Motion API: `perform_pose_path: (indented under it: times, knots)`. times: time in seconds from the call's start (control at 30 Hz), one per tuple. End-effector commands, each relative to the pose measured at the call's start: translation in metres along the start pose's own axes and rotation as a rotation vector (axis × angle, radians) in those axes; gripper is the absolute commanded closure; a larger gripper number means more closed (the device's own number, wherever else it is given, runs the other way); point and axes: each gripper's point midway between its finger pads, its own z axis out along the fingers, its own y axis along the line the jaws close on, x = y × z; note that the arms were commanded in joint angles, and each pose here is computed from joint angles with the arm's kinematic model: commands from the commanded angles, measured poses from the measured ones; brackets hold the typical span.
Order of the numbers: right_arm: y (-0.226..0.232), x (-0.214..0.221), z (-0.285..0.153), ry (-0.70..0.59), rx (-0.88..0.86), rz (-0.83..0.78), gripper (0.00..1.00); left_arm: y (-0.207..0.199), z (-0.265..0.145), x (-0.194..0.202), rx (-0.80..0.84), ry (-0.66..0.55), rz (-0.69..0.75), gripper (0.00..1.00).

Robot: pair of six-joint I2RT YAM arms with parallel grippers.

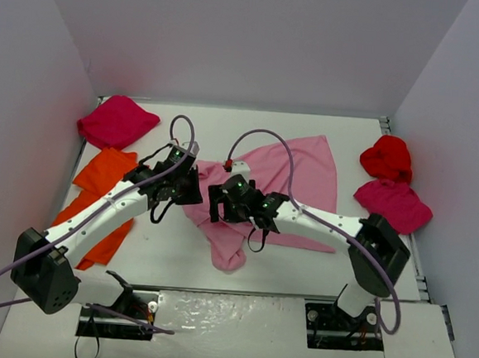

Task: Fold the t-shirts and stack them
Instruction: Flatten the tshirt out

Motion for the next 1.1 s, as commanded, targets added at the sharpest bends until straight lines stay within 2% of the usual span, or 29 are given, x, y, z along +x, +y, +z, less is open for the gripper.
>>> perform_pose_path:
  times: [0.0,0.13,0.23,0.33,0.43,0.6,0.63,0.83,1.07]
  knots:
    - [0.025,-0.013,0.024,-0.010,-0.097,-0.049,0.17,-0.010,-0.013,-0.012,0.053,-0.057,-0.027,1.00]
    - [0.028,-0.006,0.033,0.011,-0.110,-0.046,0.18,-0.021,0.007,0.008,0.124,0.035,-0.060,1.00]
    - [0.026,-0.006,0.032,0.008,-0.107,-0.045,0.21,-0.021,0.030,0.023,0.118,0.121,-0.091,1.00]
    - [0.025,-0.006,0.028,0.004,-0.108,-0.037,0.31,-0.027,0.044,0.028,0.130,0.181,-0.103,1.00]
    - [0.021,-0.005,0.023,-0.003,-0.098,-0.024,0.51,-0.042,0.058,0.028,0.192,0.228,-0.123,1.00]
    - [0.009,0.003,0.010,-0.003,-0.075,-0.001,0.95,-0.059,0.073,0.029,0.268,0.303,-0.160,1.00]
    - [0.007,0.004,0.007,-0.003,-0.070,0.001,0.98,-0.059,0.074,0.028,0.262,0.304,-0.160,1.00]
    - [-0.010,0.008,-0.013,-0.026,-0.028,0.013,1.00,-0.051,0.067,0.011,0.194,0.248,-0.122,1.00]
    - [-0.018,0.007,-0.035,-0.034,-0.015,0.020,1.00,-0.030,0.033,-0.021,0.078,0.103,-0.082,1.00]
